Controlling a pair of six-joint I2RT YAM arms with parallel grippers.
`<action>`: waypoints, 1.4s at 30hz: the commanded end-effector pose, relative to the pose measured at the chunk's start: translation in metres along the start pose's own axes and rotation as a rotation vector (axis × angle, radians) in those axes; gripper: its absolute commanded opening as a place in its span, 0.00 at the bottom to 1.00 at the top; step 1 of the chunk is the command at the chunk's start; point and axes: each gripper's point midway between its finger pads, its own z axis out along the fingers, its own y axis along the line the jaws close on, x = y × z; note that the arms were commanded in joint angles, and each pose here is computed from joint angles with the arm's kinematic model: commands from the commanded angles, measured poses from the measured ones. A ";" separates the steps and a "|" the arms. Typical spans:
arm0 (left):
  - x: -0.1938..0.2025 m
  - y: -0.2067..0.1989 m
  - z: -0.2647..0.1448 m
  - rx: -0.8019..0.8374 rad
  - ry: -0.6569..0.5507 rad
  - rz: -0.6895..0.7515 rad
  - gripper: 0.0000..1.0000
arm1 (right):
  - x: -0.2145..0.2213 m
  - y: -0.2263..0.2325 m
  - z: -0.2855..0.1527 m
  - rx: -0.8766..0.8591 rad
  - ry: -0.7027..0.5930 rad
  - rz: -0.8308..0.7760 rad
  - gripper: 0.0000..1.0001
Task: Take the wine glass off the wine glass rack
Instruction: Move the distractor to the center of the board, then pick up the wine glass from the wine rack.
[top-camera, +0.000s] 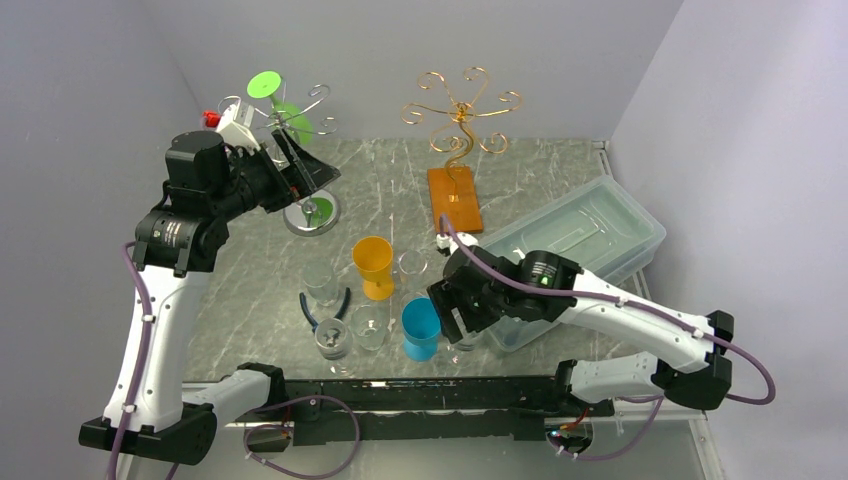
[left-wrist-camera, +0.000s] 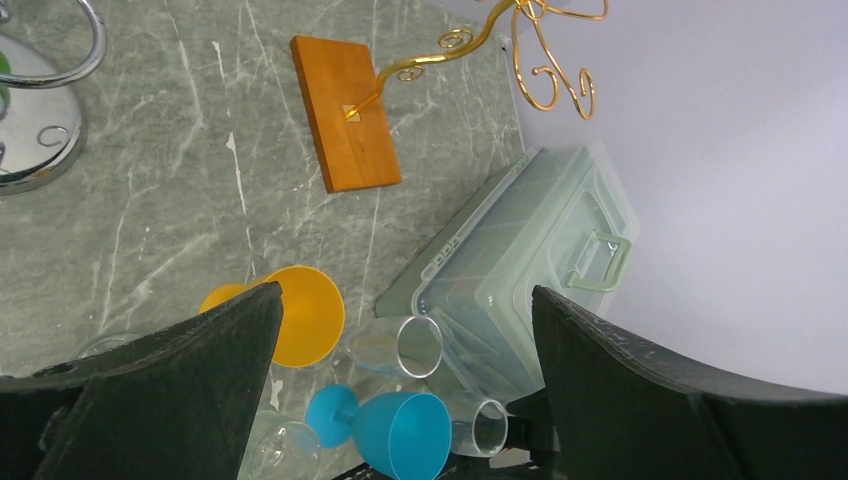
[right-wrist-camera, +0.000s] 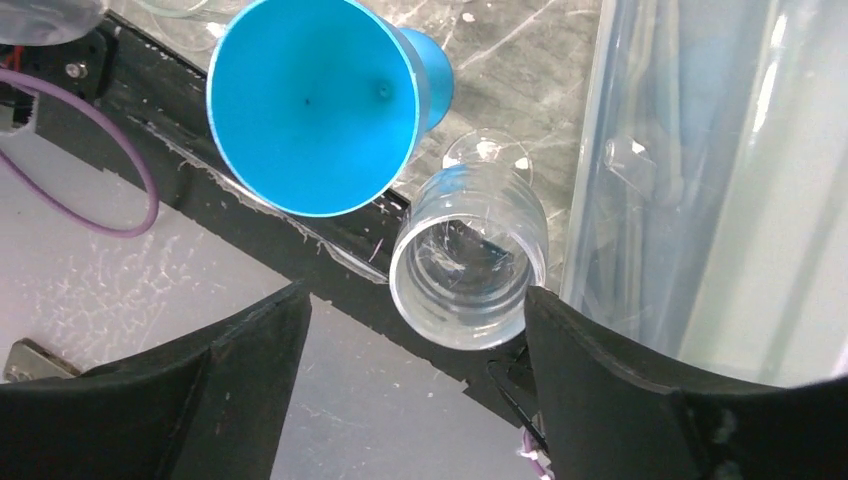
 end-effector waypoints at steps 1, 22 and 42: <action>-0.017 -0.010 -0.009 0.010 -0.065 0.039 0.99 | -0.022 0.001 -0.032 -0.024 -0.103 0.003 0.83; -0.180 0.052 0.020 -0.543 -0.435 0.368 0.99 | -0.148 0.022 -0.082 -0.176 -0.465 -0.003 1.00; -0.272 0.148 0.116 -0.467 -0.445 0.383 0.99 | -0.143 0.022 -0.074 -0.213 -0.459 0.049 1.00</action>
